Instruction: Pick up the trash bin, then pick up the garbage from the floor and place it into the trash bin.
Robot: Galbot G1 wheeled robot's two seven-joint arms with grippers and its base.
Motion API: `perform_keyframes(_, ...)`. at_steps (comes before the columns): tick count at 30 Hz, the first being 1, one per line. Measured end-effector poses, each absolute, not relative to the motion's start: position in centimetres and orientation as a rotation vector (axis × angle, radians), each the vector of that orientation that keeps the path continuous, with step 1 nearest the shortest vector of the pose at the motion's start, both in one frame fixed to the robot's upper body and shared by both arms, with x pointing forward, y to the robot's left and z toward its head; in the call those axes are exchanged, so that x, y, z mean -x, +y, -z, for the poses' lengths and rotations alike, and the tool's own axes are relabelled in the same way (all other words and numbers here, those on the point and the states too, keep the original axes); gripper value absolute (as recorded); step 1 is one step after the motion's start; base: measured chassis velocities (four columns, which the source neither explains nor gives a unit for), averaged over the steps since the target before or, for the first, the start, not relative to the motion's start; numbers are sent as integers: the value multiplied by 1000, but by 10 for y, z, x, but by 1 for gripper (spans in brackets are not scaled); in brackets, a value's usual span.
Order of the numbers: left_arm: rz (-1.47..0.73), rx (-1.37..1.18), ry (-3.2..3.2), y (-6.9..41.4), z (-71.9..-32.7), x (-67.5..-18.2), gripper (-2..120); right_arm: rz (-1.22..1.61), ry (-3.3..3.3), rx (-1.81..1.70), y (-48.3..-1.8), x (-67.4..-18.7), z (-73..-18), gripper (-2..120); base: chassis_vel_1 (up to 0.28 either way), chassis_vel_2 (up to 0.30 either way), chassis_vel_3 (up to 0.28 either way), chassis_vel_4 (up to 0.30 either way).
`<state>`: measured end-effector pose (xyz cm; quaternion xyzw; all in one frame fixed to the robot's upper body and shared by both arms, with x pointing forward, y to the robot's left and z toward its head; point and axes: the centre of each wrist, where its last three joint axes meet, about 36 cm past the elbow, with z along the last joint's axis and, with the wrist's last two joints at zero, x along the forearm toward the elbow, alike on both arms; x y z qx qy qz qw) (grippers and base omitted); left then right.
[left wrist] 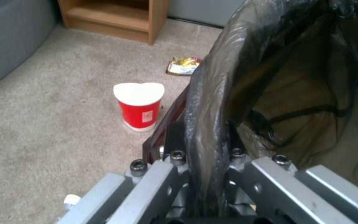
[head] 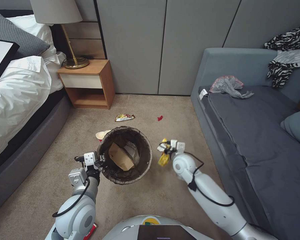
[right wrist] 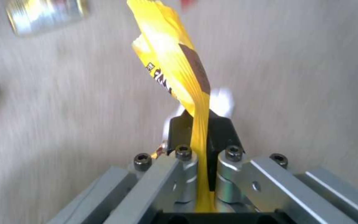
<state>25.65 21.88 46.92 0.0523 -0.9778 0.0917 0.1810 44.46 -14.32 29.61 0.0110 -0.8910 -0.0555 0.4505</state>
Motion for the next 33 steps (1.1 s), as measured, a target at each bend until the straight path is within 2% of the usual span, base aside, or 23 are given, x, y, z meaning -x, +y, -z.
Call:
perform_keyframes(6,-257,-147,-2749,218,-465,-258,0,190,-2456,0,-167,-454,-368,0,0,0,0,0)
perform_keyframes(11,-249,-149,-2739,218,-461,-259,0,131,-2840,-75,-208,-436,-447,0,0,0,0,0)
perform_keyframes(13,-249,-149,-2737,218,-460,-259,0,119,-2883,-103,-211,-431,-457,0,0,0,0,0)
perform_keyframes(15,-247,-147,-2728,218,-458,-259,0,83,-3030,-250,-214,-413,-490,0,0,0,0,0)
perform_keyframes(17,-246,-148,-2727,217,-458,-259,0,81,-3056,-292,-214,-408,-496,0,0,0,0,0)
perform_keyframes(19,-242,-147,-2720,217,-456,-258,0,81,-3144,-501,-211,-392,-519,0,0,0,0,0)
perform_keyframes(25,-237,-144,-2711,217,-455,-256,0,70,-3205,-837,-207,-379,-537,0,0,0,0,0)
perform_keyframes(27,-235,-143,-2708,217,-455,-256,0,101,-3169,-1095,-198,-372,-541,0,0,0,0,0)
perform_keyframes(33,-234,-146,-2705,216,-453,-256,0,166,-3077,-1358,-179,-362,-532,0,0,0,0,0)
